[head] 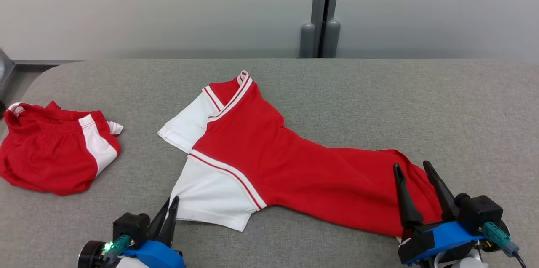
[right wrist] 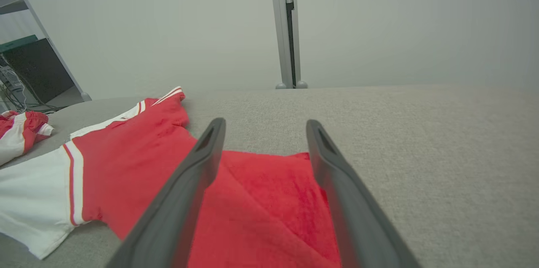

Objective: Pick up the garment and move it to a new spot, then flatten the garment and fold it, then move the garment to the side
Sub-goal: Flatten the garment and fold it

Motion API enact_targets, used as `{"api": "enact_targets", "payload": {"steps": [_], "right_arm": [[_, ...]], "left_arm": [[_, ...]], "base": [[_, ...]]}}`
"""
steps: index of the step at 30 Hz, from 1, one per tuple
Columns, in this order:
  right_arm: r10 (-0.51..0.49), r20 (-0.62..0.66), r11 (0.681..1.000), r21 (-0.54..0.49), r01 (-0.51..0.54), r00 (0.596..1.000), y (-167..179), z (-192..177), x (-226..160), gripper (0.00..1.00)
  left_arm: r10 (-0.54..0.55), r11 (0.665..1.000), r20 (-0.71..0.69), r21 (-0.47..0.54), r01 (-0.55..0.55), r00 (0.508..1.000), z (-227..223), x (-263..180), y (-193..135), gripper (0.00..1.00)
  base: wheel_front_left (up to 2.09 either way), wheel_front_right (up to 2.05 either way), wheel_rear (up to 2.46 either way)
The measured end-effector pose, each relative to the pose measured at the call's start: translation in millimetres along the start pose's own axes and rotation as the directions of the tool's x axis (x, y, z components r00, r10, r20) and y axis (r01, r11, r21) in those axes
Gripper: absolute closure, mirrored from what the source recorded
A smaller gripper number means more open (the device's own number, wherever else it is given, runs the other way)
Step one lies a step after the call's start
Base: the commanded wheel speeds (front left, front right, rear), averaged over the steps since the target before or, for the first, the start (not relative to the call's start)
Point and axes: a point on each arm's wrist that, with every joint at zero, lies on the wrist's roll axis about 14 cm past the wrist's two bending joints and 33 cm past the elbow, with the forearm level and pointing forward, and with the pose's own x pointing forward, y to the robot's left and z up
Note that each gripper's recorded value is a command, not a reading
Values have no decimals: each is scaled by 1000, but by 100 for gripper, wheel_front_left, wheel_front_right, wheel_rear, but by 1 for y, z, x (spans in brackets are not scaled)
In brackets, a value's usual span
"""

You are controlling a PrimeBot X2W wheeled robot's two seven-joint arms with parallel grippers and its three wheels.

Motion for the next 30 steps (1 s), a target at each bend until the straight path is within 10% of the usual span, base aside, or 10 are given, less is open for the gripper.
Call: {"api": "enact_targets", "payload": {"steps": [15, 16, 17, 30], "right_arm": [[40, -42, 999, 3, -39, 998, 13, -14, 9, 0], [40, -45, 999, 2, -40, 998, 13, -15, 9, 0], [40, -47, 999, 1, -40, 998, 13, -16, 9, 0], [-10, -25, 1000, -9, 10, 1000, -3, -7, -1, 0]], "left_arm": [[256, 960, -62, -101, -261, 965, -24, -65, 55, 100], [258, 959, -59, -102, -263, 964, -23, -65, 54, 62], [259, 959, -51, -105, -263, 965, -22, -65, 53, 0], [248, 968, 206, -86, -235, 946, 41, -39, 47, 0]], "base": [[0, 0, 0], [0, 0, 0], [0, 0, 0], [0, 0, 0]]}}
